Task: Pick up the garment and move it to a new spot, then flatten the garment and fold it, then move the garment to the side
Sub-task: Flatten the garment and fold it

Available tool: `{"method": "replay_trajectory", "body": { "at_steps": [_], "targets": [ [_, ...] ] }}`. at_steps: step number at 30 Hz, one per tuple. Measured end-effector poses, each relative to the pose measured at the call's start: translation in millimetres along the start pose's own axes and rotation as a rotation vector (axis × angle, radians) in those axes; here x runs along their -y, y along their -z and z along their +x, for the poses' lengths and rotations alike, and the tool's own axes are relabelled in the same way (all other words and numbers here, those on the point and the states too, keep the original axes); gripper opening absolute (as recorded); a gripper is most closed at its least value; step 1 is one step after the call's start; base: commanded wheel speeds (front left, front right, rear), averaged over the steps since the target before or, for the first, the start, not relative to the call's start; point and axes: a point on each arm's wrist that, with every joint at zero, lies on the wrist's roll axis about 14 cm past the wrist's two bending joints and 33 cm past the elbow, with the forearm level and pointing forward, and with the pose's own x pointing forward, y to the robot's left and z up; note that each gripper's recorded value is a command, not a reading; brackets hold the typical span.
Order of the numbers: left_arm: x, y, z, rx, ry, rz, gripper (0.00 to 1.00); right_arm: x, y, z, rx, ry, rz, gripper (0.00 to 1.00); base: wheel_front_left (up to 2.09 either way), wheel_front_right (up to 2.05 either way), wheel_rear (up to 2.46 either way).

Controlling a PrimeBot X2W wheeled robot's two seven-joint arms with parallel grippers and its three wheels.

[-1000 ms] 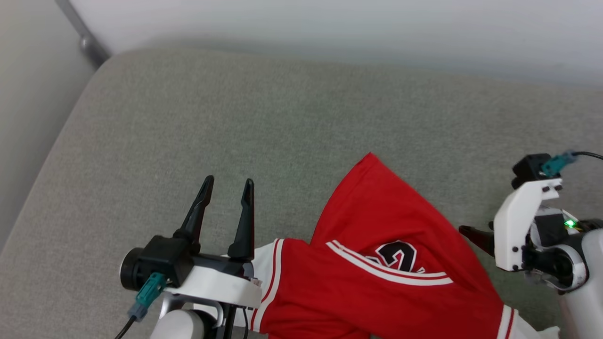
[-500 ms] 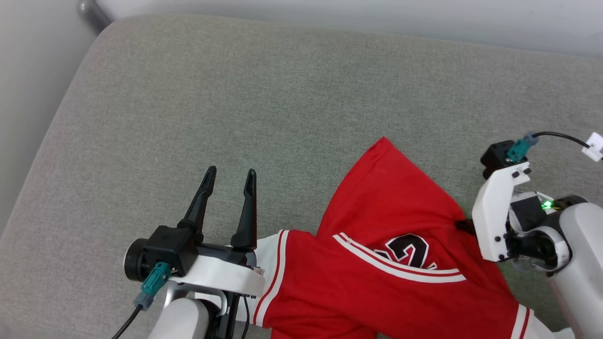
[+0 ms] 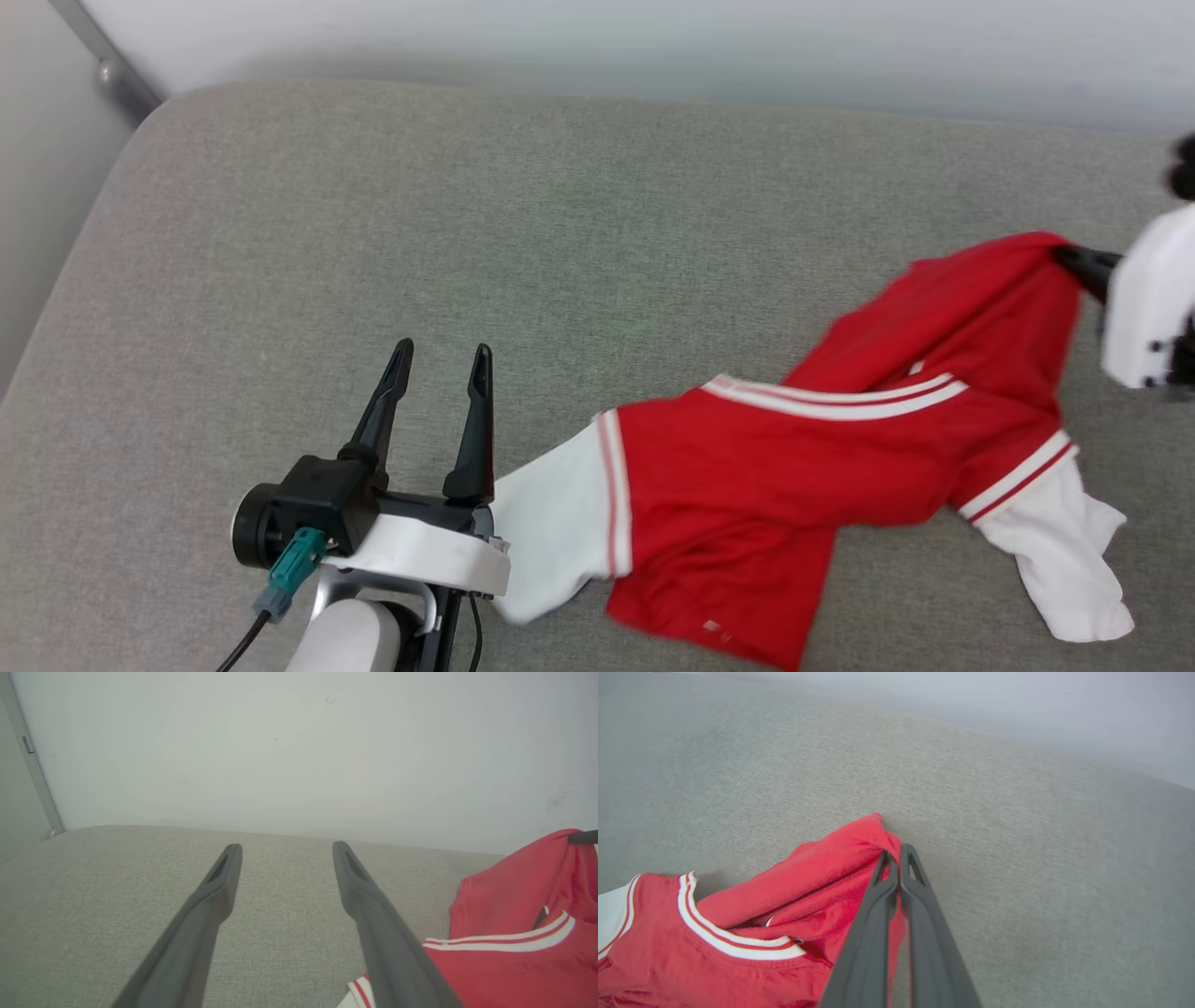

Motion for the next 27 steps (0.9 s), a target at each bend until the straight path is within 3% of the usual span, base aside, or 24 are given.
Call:
{"method": "replay_trajectory", "body": {
  "at_steps": [1, 2, 5, 9, 10, 12, 14, 21, 27],
  "targets": [
    [0.0, 0.0, 0.0, 0.0, 0.0, 0.0, 1.0, 0.0, 0.0, 0.0, 0.0, 0.0, 0.0, 0.0, 0.0, 0.0, 0.0],
    [2.3, 1.4, -0.2, -0.004, 0.007, -0.005, 1.0, 32.5, 12.6, -9.6, 0.017, 0.076, 0.093, 0.0, 0.0, 0.0, 0.0],
    [5.4, 2.6, -0.2, -0.009, 0.016, -0.011, 1.0, 70.5, 63.5, -22.4, -0.032, 0.185, 0.229, 0.0, 0.0, 0.0, 0.0],
    [6.7, 5.2, -2.0, -0.021, 0.017, -0.016, 1.0, 87.1, 133.4, -36.1, -0.096, 0.277, 0.379, 0.0, 0.0, 0.0, 0.0],
    [6.5, 6.4, -2.9, -0.027, 0.016, -0.017, 1.0, 84.8, 144.9, -37.8, -0.098, 0.285, 0.408, 0.22, 0.0, 0.0, 0.0],
    [6.6, 8.7, -4.7, -0.037, 0.015, -0.016, 1.0, 79.1, 154.6, -39.9, -0.072, 0.293, 0.433, 1.0, 0.0, 0.0, 0.0],
    [6.6, 8.8, -5.4, -0.042, 0.016, -0.018, 1.0, 77.6, 144.5, -42.5, 0.015, 0.301, 0.448, 1.0, 0.0, 0.0, 0.0],
    [3.3, 5.5, -15.6, -0.059, 0.019, -0.007, 1.0, 88.9, 82.3, -89.2, 0.393, 0.392, 0.288, 1.0, 0.0, 0.0, 0.0],
    [1.7, -0.9, -27.3, -0.063, 0.016, -0.002, 1.0, 59.2, 65.9, -129.4, 0.558, 0.399, 0.156, 1.0, 0.0, 0.0, 0.0]
  ]
}}
